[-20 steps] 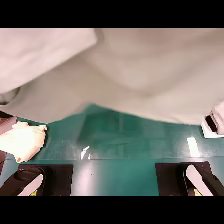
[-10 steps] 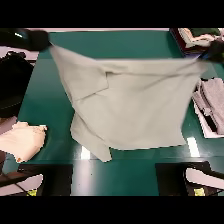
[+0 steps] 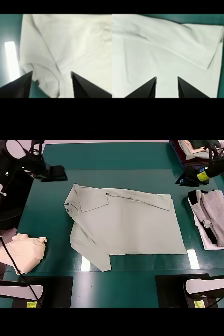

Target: Fold the shirts.

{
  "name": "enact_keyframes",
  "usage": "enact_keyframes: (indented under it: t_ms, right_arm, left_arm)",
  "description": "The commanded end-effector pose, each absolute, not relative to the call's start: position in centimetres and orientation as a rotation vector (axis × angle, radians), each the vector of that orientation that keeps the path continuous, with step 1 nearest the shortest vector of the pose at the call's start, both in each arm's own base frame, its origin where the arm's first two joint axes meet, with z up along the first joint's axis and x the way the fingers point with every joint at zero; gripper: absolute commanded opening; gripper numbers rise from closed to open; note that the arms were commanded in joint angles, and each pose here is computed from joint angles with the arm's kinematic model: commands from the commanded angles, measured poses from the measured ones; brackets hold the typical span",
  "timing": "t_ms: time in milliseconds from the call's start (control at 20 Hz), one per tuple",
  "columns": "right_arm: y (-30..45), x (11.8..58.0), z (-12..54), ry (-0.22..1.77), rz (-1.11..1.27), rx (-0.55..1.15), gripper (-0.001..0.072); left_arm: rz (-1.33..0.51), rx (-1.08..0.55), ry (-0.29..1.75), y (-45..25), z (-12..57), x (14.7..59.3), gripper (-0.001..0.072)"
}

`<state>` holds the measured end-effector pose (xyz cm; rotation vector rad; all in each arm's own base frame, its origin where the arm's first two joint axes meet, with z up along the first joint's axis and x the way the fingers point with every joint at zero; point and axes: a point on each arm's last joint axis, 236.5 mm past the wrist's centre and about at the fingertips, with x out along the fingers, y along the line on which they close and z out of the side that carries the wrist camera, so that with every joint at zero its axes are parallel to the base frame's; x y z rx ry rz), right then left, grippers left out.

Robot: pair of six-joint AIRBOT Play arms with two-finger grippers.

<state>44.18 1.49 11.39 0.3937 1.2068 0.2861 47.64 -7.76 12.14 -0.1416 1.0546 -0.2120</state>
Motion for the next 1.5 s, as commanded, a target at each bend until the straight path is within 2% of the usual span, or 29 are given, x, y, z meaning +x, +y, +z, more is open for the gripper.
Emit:
enact_keyframes:
  t_ms: [0,200,400,700,850,950,1000,1150,1200,1250,1400,1450]
  right_arm:
    - [1.8,41.0,12.3,1.216,0.332,0.373,0.0314]
    - [3.8,36.4,11.0,1.254,0.357,0.369,0.0314]
    - [5.7,34.7,9.9,1.228,0.366,0.358,0.0314]
    - [6.9,33.8,9.7,1.239,0.392,0.342,0.0314]
    - [6.7,33.3,9.5,1.259,0.392,0.342,0.0314]
    - [5.3,32.3,9.0,1.303,0.366,0.369,0.0314]
    - [4.1,31.8,8.4,1.319,0.335,0.4,0.0314]
    - [-1.8,27.9,4.2,1.397,0.127,0.52,0.0316]
    - [-3.9,25.7,2.2,1.438,0.035,0.546,0.0395]
    - [-5.7,23.3,0.1,1.476,-0.054,0.595,0.0552]
    - [-7.0,18.2,-4.5,1.528,-0.194,0.844,0.0547]
    - [-6.9,17.0,-5.8,1.543,-0.221,0.92,0.0492]
  left_arm:
    - [-0.171,-0.163,1.198,-5.2,9.5,42.8,0.0547]
    - [-0.18,-0.249,1.355,-6.4,0.8,33.9,0.0547]
    - [-0.257,-0.369,1.5,-9.2,-6.5,26.3,0.0547]
    - [-0.342,-0.564,1.412,-12.9,-7.4,26.7,0.0546]
    - [-0.392,-0.531,1.413,-14.6,-7.4,26.4,0.053]
    - [-0.425,-0.513,1.433,-15.5,-7.2,25.7,0.0124]
    - [-0.438,-0.506,1.435,-15.6,-6.7,25.6,0.0026]
    - [-0.488,-0.471,1.387,-15.9,-3.8,26.7,0.0025]
    - [-0.5,-0.46,1.346,-16.0,-2.5,27.5,0.0025]
    - [-0.508,-0.448,1.306,-16.0,-1.2,28.2,0.0024]
    - [-0.521,-0.424,1.232,-16.0,1.2,29.9,0.0025]
    - [-0.52,-0.423,1.222,-16.0,1.5,30.1,0.0025]
